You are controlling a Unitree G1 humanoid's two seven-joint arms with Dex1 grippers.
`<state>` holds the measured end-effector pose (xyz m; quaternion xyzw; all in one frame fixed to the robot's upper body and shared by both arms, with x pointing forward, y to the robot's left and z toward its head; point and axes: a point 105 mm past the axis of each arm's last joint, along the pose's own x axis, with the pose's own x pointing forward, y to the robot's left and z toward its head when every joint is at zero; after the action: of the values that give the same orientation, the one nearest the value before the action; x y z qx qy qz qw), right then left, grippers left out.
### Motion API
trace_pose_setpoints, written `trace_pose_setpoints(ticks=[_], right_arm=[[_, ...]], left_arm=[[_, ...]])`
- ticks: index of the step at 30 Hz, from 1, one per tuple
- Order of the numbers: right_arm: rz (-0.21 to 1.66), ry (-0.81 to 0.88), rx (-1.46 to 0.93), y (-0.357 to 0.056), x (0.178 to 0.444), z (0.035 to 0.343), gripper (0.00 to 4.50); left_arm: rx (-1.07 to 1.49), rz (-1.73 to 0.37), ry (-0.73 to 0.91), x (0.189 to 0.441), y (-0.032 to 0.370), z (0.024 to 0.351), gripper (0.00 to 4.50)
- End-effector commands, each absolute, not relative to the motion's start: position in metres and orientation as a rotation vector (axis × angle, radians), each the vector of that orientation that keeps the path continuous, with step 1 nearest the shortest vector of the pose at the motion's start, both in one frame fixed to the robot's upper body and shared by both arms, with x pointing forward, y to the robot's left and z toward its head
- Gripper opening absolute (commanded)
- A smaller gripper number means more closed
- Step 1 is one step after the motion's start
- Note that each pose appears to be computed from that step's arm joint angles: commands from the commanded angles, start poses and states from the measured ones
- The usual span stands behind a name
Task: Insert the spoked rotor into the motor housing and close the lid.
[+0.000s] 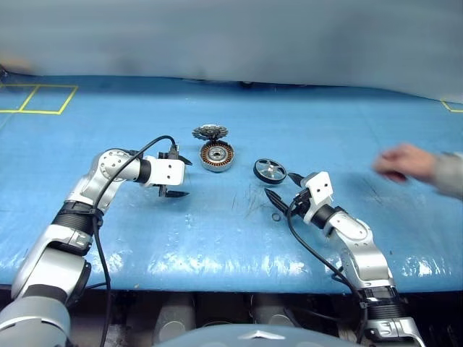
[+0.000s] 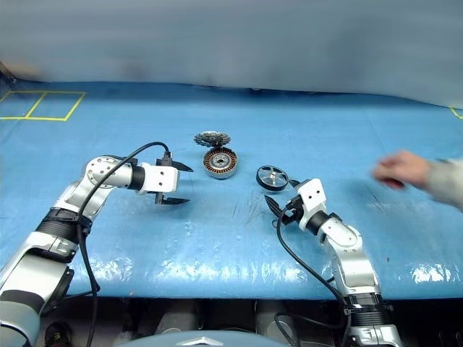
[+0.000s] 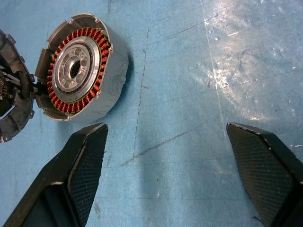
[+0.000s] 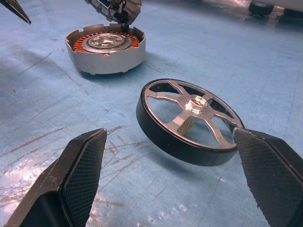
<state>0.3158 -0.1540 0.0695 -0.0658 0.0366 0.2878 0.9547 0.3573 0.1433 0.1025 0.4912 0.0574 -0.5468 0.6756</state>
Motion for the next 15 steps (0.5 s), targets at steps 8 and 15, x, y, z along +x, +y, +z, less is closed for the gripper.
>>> trace_pose_setpoints(ticks=[8, 15], right_arm=[[0.570, 0.031, -0.138, -0.153, 0.316, 0.077, 4.50], [0.526, 0.022, -0.127, -0.159, 0.310, 0.075, 4.50]], left_arm=[[1.261, -1.283, 0.124, 0.393, 0.110, 0.125, 4.24], [1.348, -1.332, 0.178, 0.403, 0.093, 0.123, 4.24]])
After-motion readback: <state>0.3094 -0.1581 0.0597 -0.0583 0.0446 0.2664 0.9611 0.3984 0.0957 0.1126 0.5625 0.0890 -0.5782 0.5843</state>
